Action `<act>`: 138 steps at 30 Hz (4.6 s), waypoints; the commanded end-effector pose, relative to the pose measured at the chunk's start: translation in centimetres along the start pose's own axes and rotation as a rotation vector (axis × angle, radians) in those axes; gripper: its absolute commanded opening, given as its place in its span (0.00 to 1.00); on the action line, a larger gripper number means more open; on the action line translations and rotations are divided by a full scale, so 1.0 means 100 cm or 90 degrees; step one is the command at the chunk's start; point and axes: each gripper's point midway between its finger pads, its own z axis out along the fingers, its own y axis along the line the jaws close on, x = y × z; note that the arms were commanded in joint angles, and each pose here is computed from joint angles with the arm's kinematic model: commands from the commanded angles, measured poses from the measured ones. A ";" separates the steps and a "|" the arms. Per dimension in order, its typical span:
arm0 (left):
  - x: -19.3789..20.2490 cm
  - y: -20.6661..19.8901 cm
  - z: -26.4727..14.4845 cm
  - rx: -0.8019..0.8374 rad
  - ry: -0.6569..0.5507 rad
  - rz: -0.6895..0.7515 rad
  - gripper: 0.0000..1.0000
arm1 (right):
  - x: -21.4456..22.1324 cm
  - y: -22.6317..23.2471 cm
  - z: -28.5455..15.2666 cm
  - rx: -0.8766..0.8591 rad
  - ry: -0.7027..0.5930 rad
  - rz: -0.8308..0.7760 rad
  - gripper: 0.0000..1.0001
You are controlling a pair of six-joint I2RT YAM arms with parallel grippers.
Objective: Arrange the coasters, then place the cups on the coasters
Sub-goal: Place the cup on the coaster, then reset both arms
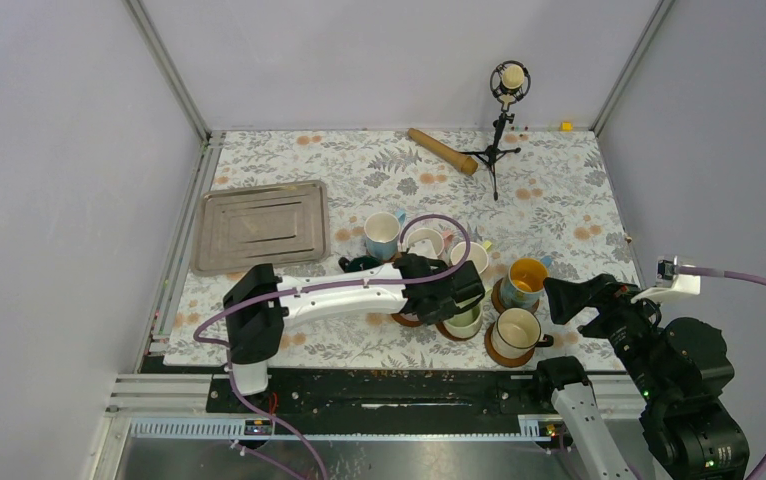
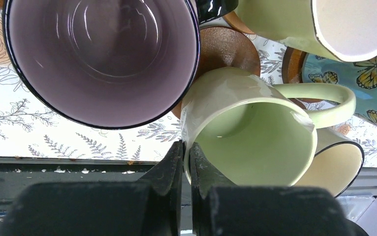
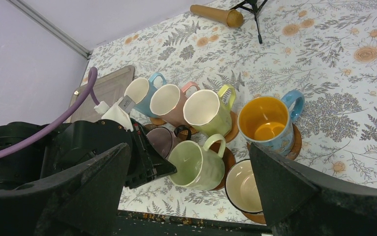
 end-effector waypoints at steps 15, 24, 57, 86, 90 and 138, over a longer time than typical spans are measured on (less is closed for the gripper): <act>-0.021 -0.040 -0.017 0.072 -0.056 -0.002 0.02 | -0.011 0.004 -0.005 -0.010 -0.024 -0.009 0.99; -0.024 -0.037 -0.015 0.058 -0.069 0.003 0.04 | -0.011 0.004 -0.005 -0.010 -0.024 -0.009 0.99; -0.022 -0.035 -0.004 0.044 -0.056 0.014 0.11 | -0.011 0.004 -0.004 -0.007 -0.024 -0.012 0.99; -0.023 -0.034 -0.007 0.050 -0.048 0.003 0.22 | -0.010 0.003 -0.002 -0.005 -0.021 -0.013 0.99; -0.027 -0.032 -0.014 0.049 -0.054 0.001 0.32 | -0.011 0.004 -0.002 -0.007 -0.020 -0.012 0.99; -0.185 0.122 -0.238 0.386 -0.453 0.298 0.99 | 0.058 -0.010 0.040 -0.018 0.101 0.038 0.99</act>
